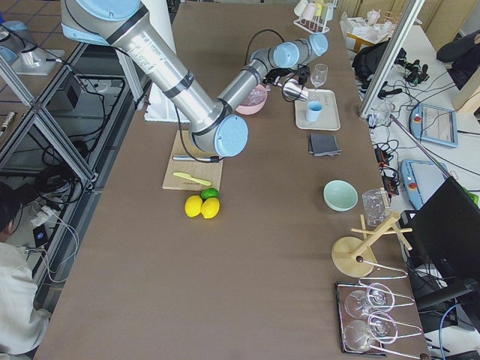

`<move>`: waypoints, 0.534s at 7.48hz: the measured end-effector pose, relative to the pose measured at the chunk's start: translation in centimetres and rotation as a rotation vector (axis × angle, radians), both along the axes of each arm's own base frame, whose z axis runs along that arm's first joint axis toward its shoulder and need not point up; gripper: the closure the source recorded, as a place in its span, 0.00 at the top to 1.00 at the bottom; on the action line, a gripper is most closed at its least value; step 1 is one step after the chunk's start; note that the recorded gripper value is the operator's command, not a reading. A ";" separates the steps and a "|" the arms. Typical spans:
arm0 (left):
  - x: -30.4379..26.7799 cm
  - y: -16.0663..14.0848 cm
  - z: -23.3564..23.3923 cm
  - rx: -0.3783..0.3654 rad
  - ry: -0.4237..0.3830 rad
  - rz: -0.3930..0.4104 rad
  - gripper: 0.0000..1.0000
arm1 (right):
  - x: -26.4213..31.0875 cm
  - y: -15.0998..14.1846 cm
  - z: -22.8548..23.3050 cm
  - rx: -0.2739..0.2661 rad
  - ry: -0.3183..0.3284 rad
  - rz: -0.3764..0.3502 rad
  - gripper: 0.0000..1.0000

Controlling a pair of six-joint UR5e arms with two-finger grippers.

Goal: Put ice in cup with scoop
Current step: 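Carry the empty scoop back toward its spot beside the cutting board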

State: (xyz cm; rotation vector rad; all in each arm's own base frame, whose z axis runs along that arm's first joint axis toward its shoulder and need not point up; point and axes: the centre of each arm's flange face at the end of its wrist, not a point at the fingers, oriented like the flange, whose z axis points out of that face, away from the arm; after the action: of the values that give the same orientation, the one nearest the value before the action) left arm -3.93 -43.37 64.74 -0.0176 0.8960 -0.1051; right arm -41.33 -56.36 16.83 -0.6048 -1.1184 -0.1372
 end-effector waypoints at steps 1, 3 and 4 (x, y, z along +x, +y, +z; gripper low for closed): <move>0.4 0.1 -1.0 0.010 -0.002 0.001 0.98 | 1.7 2.3 1.7 0.076 0.032 0.022 0.00; 0.4 1.6 -2.6 0.038 -0.024 0.001 0.98 | 4.8 7.4 6.5 0.216 0.130 0.055 0.00; 0.2 2.3 -3.2 0.051 -0.039 0.000 0.98 | 5.8 9.5 8.7 0.260 0.178 0.063 0.00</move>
State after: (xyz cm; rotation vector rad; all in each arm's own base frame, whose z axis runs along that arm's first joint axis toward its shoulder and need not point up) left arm -3.68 -41.08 61.52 0.0318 0.8597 -0.0820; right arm -35.48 -46.83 25.56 -0.3419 -0.9272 -0.1683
